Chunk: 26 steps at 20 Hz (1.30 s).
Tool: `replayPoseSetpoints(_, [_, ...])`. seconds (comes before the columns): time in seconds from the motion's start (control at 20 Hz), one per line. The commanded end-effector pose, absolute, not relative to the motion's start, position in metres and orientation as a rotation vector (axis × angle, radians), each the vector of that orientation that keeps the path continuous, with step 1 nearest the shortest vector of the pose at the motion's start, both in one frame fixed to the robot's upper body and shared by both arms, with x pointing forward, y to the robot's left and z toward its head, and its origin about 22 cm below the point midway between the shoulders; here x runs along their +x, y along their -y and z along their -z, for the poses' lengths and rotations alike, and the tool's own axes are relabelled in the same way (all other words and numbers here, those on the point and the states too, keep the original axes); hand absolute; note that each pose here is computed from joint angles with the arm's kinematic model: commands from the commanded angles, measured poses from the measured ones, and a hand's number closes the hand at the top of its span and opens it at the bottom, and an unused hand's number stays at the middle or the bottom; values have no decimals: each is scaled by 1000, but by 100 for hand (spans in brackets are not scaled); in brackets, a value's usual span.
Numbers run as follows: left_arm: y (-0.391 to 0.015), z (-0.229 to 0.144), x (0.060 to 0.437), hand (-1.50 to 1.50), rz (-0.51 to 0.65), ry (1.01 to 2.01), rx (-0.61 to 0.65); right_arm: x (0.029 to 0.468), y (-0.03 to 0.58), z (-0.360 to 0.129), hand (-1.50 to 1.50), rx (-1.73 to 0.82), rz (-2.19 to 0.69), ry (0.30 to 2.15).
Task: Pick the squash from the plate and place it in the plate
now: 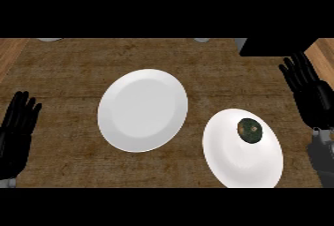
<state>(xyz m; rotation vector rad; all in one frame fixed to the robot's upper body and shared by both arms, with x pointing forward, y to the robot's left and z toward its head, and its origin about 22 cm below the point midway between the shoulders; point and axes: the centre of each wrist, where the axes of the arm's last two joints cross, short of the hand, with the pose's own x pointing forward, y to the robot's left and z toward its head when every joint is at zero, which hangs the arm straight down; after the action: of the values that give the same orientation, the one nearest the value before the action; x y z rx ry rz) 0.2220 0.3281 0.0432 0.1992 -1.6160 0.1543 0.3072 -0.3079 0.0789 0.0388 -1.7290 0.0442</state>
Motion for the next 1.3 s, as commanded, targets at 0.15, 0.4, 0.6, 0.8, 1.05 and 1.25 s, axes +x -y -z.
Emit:
replayPoseSetpoints(0.15, [-306,-52,261,0,75,1634,275,306,217,-91,-150,255,-207,1770])
replayPoseSetpoints(0.4, [-299,-45,258,0,167,1580,232,306,243,-134,150,-274,-1052,1840])
replayPoseSetpoints(0.6, [-274,-52,290,0,195,1568,248,255,205,2,-150,-54,-706,1756])
replayPoseSetpoints(0.8, [-268,-49,291,0,213,1562,223,247,233,29,-150,-207,-866,1832])
replayPoseSetpoints(1.05, [-261,-60,300,0,215,1567,233,230,261,-13,-150,-426,-867,1954])
replayPoseSetpoints(1.25, [-276,-40,293,0,214,1560,244,224,275,-62,-150,-525,-928,1902])
